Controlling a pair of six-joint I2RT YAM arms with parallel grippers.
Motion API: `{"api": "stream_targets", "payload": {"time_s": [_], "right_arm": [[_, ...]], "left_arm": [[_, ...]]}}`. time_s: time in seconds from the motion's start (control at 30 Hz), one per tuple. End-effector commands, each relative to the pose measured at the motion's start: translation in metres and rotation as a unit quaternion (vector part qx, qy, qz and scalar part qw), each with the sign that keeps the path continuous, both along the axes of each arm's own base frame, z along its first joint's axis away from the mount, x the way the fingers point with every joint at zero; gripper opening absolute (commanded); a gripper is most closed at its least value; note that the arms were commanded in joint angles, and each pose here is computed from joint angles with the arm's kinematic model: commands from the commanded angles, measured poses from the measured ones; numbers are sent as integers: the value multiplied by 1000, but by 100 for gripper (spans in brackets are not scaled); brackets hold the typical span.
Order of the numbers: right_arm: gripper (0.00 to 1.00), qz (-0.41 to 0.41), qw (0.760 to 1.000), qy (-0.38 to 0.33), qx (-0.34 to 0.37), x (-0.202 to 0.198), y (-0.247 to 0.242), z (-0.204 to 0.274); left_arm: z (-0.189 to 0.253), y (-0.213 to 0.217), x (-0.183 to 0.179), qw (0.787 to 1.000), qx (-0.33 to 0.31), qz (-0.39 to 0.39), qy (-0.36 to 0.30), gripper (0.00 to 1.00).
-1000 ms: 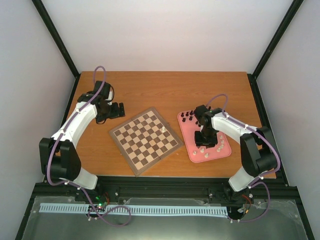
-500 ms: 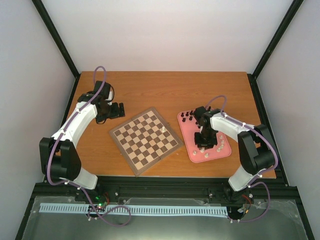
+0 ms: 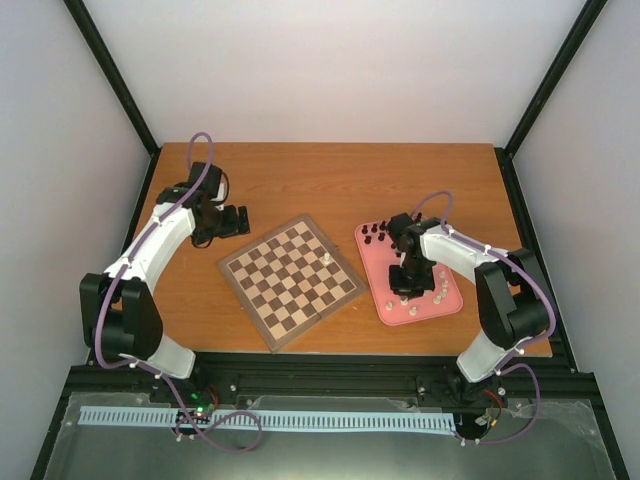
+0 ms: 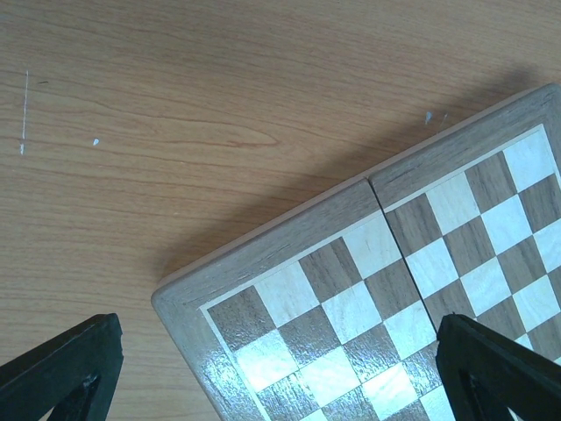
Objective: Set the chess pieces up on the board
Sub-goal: Pick up the chess piece from the storage box.
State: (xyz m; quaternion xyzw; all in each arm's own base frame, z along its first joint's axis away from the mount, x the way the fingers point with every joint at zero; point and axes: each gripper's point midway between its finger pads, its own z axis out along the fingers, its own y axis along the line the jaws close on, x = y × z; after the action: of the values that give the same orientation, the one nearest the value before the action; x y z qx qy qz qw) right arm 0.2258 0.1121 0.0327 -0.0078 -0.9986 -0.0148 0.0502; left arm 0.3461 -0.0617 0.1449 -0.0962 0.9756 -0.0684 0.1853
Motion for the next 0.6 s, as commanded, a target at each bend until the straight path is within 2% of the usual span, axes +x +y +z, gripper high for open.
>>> {"api": "stream_targets", "payload": {"time_s": [0.0,0.13,0.37,0.57], "right_arm": [[8,-5,1000,4,-4,-2,-3,1],[3,-4,1000,0,-6,1,-4,7],[3,-3,1000,-25,-11,11,-5,41],[3,7,998,-57,21,32,13,81]], "left_arm": [[5,-1,7,1000,5,-7,-11,100],[5,-1,6,1000,4,-7,-11,100],[8,-2,8,1000,0,-6,-13,100],[10,-3,6,1000,-2,-6,-17,100]]}}
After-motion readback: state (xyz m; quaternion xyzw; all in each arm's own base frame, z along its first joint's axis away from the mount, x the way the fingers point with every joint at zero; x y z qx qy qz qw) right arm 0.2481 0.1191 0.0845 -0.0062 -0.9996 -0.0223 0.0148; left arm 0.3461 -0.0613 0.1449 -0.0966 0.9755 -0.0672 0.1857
